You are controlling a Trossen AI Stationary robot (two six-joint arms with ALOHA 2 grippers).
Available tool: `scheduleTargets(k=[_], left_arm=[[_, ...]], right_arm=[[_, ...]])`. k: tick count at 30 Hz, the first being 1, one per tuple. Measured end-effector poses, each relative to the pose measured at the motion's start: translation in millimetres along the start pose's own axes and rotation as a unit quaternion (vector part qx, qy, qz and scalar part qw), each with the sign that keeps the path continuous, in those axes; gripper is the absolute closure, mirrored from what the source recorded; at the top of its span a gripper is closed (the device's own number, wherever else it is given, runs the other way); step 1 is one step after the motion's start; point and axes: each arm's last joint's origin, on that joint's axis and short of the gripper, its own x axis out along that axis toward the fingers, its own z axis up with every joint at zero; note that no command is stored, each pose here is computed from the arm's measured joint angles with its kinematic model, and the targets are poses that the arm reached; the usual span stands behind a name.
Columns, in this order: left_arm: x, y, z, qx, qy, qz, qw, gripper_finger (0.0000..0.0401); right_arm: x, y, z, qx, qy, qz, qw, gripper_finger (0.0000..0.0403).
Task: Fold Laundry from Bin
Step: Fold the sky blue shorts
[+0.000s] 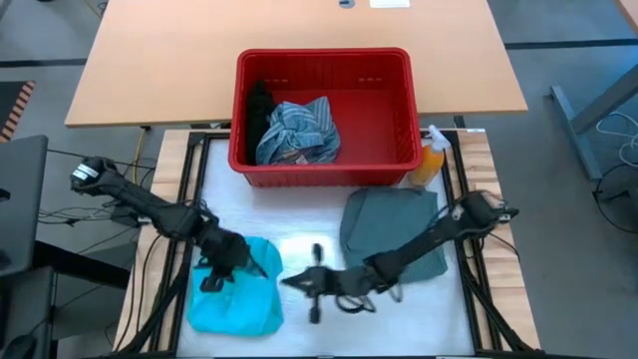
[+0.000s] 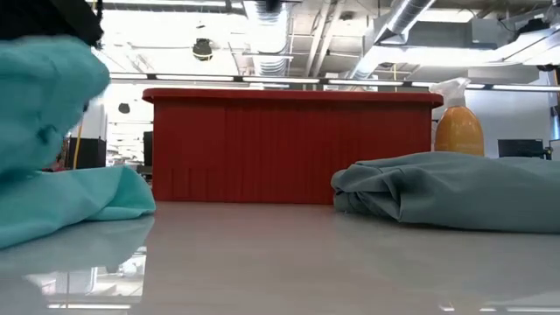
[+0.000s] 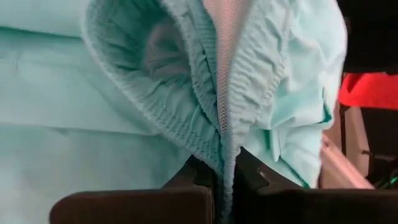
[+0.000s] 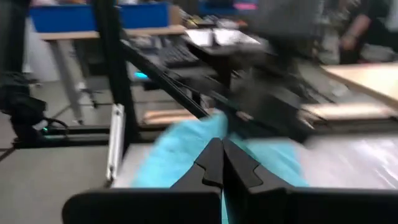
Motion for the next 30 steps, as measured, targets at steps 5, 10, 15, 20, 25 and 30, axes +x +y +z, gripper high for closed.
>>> scheduleTargets(k=[5, 10, 15, 20, 25, 30], left_arm=[[-6, 29, -1, -0.011, 0.014, 0.015, 1.0, 0.0401], [-16, 46, 1, -0.023, 0.003, 0.025, 0.999, 0.0397], [-19, 55, -1, -0.032, 0.008, 0.061, 0.998, 0.037], [-20, 56, -4, -0.031, 0.021, 0.084, 0.996, 0.0322], [-35, 47, 1, -0.026, 0.04, 0.09, 0.995, 0.0277], [-71, 30, 10, -0.017, 0.069, 0.167, 0.983, 0.0252]], right_arm=[[61, 8, -8, -0.026, -0.026, 0.05, 0.998, 0.0384], [106, 5, -27, -0.032, -0.017, 0.07, 0.997, 0.0383], [129, -7, -57, -0.028, 0.005, 0.052, 0.998, 0.0383], [141, -33, -81, 0.001, 0.034, -0.012, 0.999, 0.0383], [148, -63, -92, 0.037, 0.08, -0.073, 0.993, 0.0383], [149, -79, -99, 0.068, 0.114, -0.099, 0.986, 0.0383]])
